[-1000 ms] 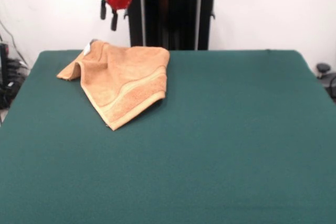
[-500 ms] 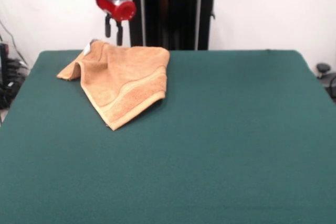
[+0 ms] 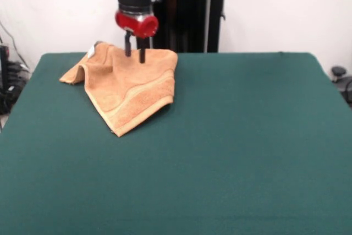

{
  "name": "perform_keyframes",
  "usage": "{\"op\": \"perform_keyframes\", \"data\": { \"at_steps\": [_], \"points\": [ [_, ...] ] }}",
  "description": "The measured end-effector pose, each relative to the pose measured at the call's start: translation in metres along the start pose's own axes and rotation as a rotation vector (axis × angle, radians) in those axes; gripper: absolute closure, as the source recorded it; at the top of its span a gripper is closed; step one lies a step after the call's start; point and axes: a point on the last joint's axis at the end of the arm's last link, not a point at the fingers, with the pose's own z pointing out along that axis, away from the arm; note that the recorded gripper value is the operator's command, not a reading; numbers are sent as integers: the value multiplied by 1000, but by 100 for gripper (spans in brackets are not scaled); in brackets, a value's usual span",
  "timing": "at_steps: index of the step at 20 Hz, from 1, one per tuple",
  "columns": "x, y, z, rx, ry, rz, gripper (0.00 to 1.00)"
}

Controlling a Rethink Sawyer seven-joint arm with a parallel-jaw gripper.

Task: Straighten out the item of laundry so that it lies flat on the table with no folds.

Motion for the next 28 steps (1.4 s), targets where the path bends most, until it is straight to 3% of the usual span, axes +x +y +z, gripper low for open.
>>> {"op": "perform_keyframes", "data": {
  "at_steps": [1,2,5,6,8,9,12,14,17,19,23,28],
  "points": [
    [6,0,5,18,0,-27,0],
    [21,0,18,88,5,-109,0],
    [39,0,31,196,-5,-235,0],
    [42,11,31,266,-61,-342,0],
    [46,17,29,320,-99,-418,0],
    [53,19,29,416,-139,-505,0],
    [58,14,29,521,-175,-571,0],
    [64,1,26,703,-254,-667,0],
    [72,-5,19,852,-356,-752,0],
    [79,-4,14,933,-443,-807,0],
    [83,-1,9,1011,-582,-868,0],
    [71,-19,7,1034,-562,-791,0]
  ]
}}
